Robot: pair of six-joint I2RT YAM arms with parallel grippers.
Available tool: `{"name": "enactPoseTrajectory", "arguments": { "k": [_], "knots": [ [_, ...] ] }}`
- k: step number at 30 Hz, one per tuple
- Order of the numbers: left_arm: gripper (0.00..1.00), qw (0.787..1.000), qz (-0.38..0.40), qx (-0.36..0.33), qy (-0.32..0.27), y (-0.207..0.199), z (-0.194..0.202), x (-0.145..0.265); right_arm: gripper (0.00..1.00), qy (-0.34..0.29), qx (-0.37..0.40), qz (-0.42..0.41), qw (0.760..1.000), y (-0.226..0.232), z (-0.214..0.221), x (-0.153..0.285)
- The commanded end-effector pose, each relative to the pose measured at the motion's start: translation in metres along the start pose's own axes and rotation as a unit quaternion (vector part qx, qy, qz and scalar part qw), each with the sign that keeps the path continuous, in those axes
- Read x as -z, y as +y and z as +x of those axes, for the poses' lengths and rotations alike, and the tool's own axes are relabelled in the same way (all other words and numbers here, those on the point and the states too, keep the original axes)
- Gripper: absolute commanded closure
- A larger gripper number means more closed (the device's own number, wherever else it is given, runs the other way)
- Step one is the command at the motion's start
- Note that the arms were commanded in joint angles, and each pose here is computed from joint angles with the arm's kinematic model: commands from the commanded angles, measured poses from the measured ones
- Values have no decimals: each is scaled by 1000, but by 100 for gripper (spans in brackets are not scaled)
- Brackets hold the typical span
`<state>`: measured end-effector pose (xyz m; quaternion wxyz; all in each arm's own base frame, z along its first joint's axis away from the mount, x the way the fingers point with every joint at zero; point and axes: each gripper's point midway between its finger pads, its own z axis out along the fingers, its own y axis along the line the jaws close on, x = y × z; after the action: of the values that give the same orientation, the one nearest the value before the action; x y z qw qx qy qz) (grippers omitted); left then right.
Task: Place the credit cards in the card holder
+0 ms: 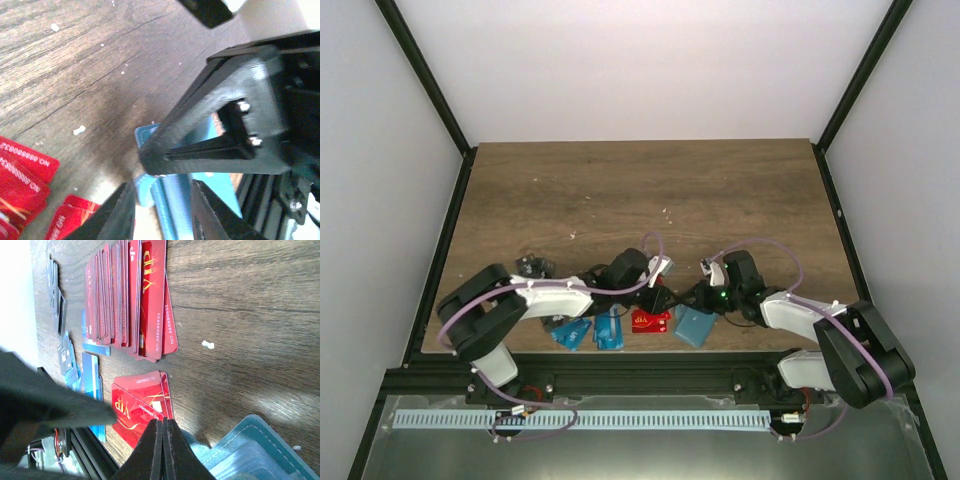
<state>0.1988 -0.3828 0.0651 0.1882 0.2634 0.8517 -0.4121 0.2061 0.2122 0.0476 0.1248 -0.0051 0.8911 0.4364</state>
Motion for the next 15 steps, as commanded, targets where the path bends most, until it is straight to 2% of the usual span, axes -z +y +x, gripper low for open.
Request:
{"name": "enactPoseTrajectory", "arguments": {
  "k": [1, 4, 9, 11, 15],
  "knots": [
    [74, 997, -56, -42, -21, -11, -2, 17, 99, -2, 18, -8, 1000, 8, -6, -1],
    [84, 996, -45, -71, -5, -32, 8, 17, 99, 0, 17, -8, 1000, 9, -6, -1],
    [85, 993, -21, -109, 30, -57, 29, 5, 99, 0, 16, -11, 1000, 11, -8, -1],
    [87, 993, -33, -103, 38, -50, 35, -2, 99, -2, 13, -12, 1000, 13, -9, 0],
    [95, 990, -109, -79, 43, -15, 43, -13, 99, -3, 11, -18, 1000, 21, -12, 3]
  ]
}}
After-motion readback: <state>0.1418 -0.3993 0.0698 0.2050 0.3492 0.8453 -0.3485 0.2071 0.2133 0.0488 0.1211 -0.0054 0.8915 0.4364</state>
